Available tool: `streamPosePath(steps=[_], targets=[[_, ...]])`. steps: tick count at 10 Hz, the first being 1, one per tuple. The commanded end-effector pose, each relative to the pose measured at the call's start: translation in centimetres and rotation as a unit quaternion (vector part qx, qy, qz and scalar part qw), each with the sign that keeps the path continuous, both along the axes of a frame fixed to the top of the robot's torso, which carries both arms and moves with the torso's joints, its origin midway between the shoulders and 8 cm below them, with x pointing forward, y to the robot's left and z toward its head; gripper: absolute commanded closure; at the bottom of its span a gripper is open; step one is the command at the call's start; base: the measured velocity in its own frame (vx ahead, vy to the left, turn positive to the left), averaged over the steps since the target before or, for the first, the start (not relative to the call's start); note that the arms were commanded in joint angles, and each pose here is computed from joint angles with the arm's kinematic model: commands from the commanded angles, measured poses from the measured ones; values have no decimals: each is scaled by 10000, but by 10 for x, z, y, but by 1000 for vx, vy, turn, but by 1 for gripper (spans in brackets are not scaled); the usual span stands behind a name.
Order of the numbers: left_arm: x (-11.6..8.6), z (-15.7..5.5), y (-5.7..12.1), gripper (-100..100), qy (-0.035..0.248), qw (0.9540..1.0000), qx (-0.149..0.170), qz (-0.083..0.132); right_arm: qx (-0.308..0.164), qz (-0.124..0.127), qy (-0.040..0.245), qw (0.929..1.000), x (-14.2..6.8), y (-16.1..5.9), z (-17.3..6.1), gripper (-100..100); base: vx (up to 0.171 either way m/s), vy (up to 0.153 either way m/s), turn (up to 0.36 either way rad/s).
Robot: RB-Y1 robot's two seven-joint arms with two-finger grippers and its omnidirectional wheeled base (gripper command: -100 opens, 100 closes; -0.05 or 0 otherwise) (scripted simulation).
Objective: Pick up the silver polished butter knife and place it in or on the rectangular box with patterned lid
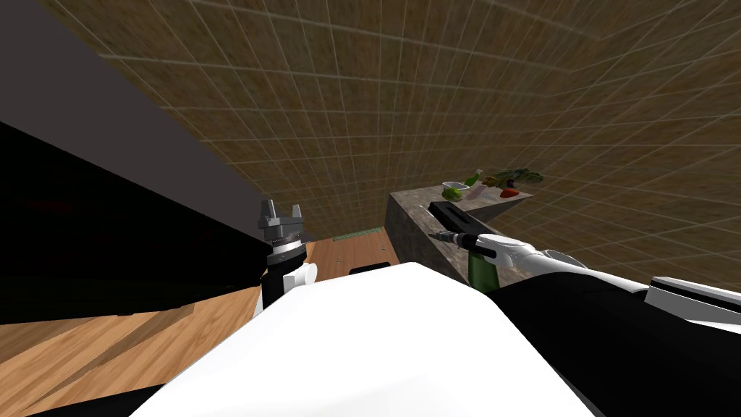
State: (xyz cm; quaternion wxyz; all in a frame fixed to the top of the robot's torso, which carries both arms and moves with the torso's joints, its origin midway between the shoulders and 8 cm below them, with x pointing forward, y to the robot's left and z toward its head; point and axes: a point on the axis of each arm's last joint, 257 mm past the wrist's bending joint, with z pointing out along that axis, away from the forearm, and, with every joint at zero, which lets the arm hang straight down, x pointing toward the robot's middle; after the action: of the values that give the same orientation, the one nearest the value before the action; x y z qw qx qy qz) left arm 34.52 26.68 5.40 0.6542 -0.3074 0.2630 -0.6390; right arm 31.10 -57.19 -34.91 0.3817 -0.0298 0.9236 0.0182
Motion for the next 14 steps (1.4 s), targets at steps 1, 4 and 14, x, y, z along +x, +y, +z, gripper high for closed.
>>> streamPosePath(steps=[1,4,14], targets=[[0,0,0,0,0,10000,0,0,-5,31,1,10000,4,9,-2,-100,21,-38,-41],[0,0,0,0,0,10000,0,0,-4,93,-2,10000,10,27,-6,-100,25,-45,-42],[0,0,0,0,-1,10000,-1,-1,-4,-12,1,10000,-1,-3,1,100,-8,17,20]])
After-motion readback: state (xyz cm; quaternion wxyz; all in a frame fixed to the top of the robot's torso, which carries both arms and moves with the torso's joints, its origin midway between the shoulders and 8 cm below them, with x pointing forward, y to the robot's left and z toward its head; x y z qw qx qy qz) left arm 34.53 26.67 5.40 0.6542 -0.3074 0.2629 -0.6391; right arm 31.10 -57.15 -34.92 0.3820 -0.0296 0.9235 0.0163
